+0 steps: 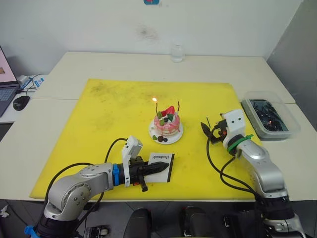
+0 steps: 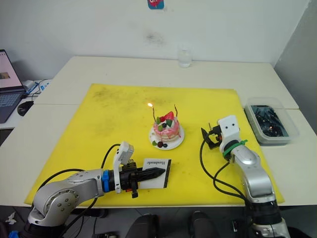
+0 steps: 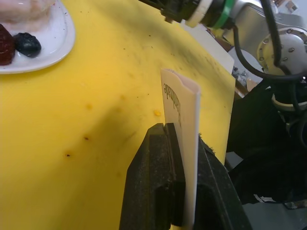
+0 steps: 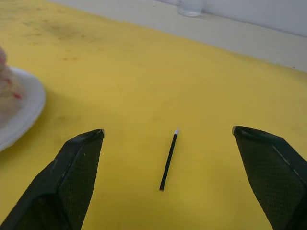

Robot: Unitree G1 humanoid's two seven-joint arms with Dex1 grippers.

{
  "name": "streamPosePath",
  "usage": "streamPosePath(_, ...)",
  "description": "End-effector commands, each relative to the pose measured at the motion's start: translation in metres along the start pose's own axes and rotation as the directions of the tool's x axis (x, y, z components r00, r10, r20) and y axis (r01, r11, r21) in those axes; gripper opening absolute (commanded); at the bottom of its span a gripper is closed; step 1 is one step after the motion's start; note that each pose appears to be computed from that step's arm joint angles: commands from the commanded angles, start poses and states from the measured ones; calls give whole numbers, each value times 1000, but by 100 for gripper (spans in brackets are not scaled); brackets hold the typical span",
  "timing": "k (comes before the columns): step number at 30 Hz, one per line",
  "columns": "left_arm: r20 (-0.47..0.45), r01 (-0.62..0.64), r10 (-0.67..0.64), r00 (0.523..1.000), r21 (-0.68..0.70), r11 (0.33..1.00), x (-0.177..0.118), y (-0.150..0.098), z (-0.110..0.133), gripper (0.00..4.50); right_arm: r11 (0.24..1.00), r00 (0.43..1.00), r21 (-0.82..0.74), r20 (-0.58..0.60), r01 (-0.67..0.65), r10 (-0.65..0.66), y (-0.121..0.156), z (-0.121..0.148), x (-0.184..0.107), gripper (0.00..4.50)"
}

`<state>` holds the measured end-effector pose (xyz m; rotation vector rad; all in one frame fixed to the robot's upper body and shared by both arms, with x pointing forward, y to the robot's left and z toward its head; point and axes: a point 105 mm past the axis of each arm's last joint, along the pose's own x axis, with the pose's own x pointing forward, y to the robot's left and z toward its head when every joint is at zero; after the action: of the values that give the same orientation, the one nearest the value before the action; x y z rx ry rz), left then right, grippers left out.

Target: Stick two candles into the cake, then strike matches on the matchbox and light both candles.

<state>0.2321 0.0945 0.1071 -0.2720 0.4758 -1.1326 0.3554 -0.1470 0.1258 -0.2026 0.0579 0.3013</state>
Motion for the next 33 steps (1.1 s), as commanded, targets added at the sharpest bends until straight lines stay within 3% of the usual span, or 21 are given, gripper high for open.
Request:
streamPosePath(1,22,10,-11,1000,44,999,-1,-7,8,0,998,998,-3,29,62,-62,-7,7,9,448)
streamPosePath(10,18,14,-14,1000,44,999,0,-8,9,0,991,992,49,-38,122,-121,-9,-6,21,448)
streamPosePath(13,17,13,-14,1000,43,999,0,-7,9,0,988,989,75,-67,134,-129,-7,-12,22,395)
streamPosePath(24,14,17,-18,1000,40,999,0,-7,5,0,986,985,88,-117,141,-130,-1,-17,19,6)
streamPosePath(33,16,21,-22,1000,40,999,2,-8,5,0,997,1000,67,11,27,-28,19,24,8,2)
